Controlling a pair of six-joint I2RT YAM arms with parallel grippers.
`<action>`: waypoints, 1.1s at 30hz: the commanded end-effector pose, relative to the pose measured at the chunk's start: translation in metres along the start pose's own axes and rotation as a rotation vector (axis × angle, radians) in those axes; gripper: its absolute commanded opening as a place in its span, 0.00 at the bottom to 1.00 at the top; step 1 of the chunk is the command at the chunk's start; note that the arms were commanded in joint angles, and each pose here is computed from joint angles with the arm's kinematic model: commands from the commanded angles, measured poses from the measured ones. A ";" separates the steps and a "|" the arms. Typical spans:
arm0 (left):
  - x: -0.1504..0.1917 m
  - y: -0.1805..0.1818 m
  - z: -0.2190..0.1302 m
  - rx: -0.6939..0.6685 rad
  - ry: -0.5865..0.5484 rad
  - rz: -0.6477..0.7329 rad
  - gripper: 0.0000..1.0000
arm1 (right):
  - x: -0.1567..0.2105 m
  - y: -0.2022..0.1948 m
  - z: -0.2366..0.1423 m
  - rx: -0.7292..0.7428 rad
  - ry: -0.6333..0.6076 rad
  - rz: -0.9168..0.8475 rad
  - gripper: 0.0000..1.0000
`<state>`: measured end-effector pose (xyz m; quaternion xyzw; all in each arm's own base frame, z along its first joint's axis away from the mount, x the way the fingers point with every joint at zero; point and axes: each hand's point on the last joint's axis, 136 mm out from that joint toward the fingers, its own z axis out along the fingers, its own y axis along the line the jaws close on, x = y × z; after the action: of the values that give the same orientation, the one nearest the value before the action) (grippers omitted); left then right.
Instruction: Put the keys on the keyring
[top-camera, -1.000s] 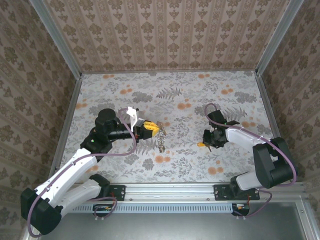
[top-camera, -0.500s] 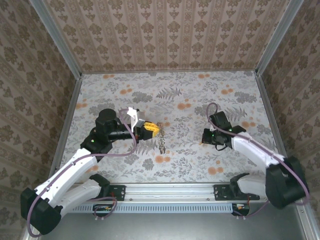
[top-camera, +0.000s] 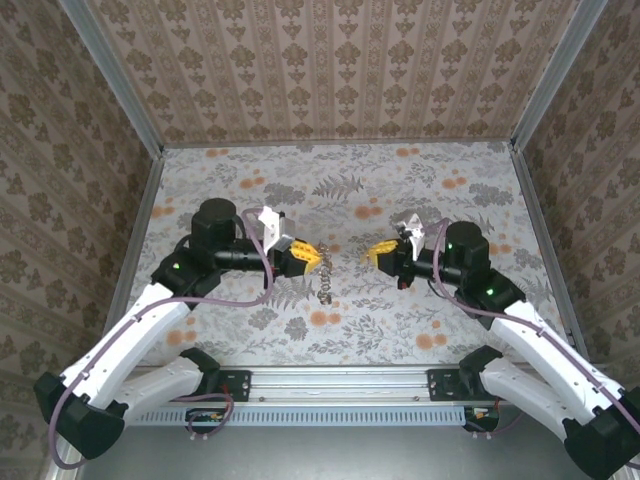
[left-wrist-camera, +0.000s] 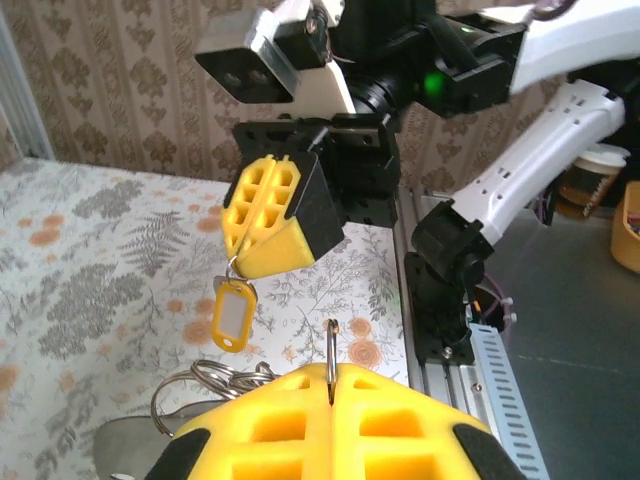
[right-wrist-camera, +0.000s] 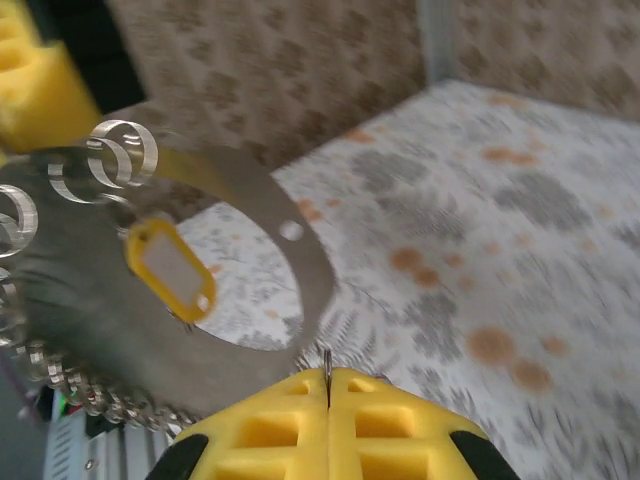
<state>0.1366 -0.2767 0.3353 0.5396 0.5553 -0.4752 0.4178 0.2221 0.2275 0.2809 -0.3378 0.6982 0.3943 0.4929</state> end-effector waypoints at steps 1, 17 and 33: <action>-0.010 -0.025 -0.009 0.101 0.041 0.097 0.00 | -0.040 0.046 -0.003 -0.226 -0.081 -0.231 0.00; -0.016 -0.013 -0.015 0.105 0.042 0.101 0.00 | -0.067 0.090 0.019 -0.239 -0.092 -0.451 0.00; -0.010 -0.014 -0.016 0.101 0.044 0.111 0.00 | -0.078 0.097 0.034 -0.171 -0.119 -0.505 0.00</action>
<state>0.1315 -0.2662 0.3425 0.5896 0.5333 -0.4627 0.3923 0.1715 0.3106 0.3444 -0.5281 0.5449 0.3516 0.5482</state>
